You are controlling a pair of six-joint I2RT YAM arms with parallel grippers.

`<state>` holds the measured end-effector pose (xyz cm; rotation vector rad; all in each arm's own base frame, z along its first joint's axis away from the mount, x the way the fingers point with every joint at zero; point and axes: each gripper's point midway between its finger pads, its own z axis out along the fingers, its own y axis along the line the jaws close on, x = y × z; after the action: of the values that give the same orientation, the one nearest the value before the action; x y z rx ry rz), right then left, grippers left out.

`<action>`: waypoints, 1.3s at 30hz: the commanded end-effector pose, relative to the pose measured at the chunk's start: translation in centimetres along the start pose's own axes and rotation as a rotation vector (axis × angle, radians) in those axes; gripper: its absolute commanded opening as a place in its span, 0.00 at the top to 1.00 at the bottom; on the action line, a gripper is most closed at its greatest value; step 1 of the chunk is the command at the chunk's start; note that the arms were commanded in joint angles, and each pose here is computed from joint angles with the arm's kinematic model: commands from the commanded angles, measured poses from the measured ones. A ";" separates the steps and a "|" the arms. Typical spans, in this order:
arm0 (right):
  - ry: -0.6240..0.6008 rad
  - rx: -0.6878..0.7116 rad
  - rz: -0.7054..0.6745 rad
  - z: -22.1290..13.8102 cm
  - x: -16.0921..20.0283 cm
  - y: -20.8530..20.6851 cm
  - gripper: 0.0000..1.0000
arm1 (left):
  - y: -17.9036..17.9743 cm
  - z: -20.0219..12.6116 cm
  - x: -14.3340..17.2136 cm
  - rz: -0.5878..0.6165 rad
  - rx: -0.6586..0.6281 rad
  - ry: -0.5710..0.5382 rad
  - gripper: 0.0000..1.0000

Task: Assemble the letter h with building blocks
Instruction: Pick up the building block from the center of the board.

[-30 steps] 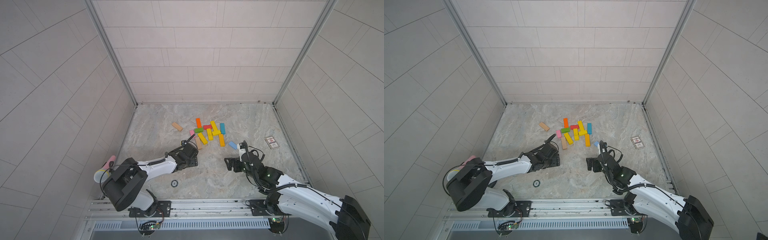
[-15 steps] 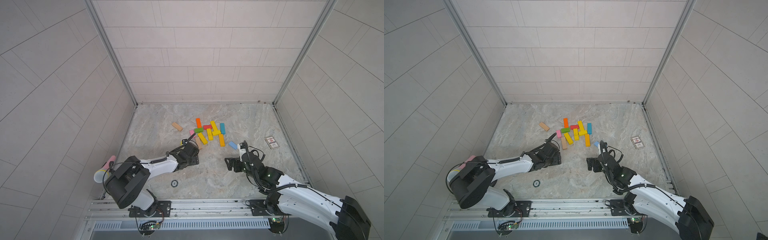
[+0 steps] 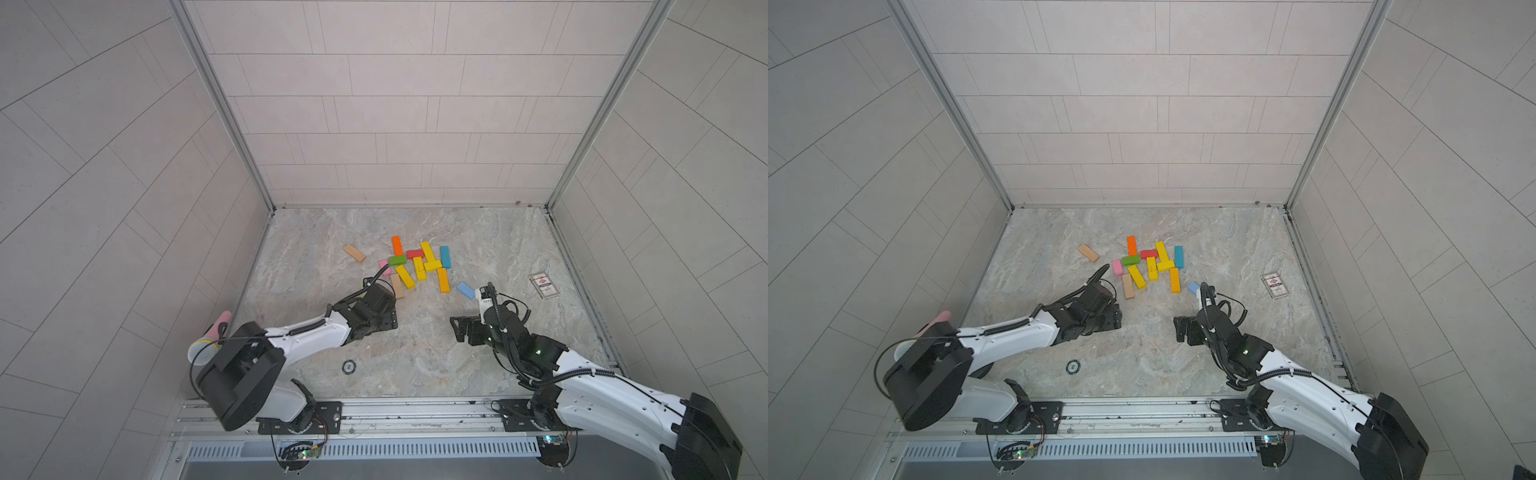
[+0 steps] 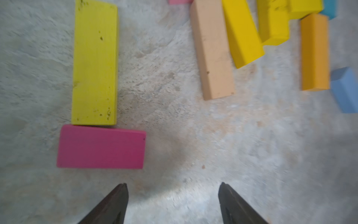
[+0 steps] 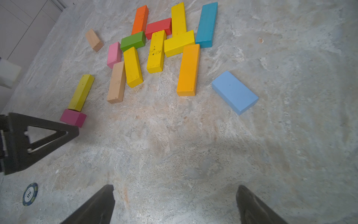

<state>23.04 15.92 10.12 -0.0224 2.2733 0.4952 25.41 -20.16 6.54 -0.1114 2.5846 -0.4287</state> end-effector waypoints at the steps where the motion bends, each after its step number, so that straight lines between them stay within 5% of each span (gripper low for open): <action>1: -0.029 0.019 0.015 -0.2 -0.1 -0.8 0.00 | -2.5 -6.4 -4.3 0.019 0.093 -0.143 0.18; 4: -0.032 0.011 0.006 0.2 0.0 -0.6 0.04 | -1.4 -10.7 -6.4 0.012 0.075 -0.269 0.16; 10: 0.100 -0.034 -0.027 2.2 0.8 2.2 0.17 | 3.4 -14.2 -6.3 0.006 -0.024 -0.419 0.12; 26: 0.184 -0.005 -0.237 10.8 -4.9 14.8 0.22 | 7.4 -18.9 -4.4 -0.064 -0.044 -0.460 0.10; 39: 0.268 0.095 -0.251 21.5 -7.2 16.4 0.41 | 7.7 -20.5 -4.0 -0.052 0.006 -0.488 0.06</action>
<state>39.43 38.91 8.25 -0.3466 2.4710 0.3209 18.91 -7.02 22.21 -0.2520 2.1067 -0.3864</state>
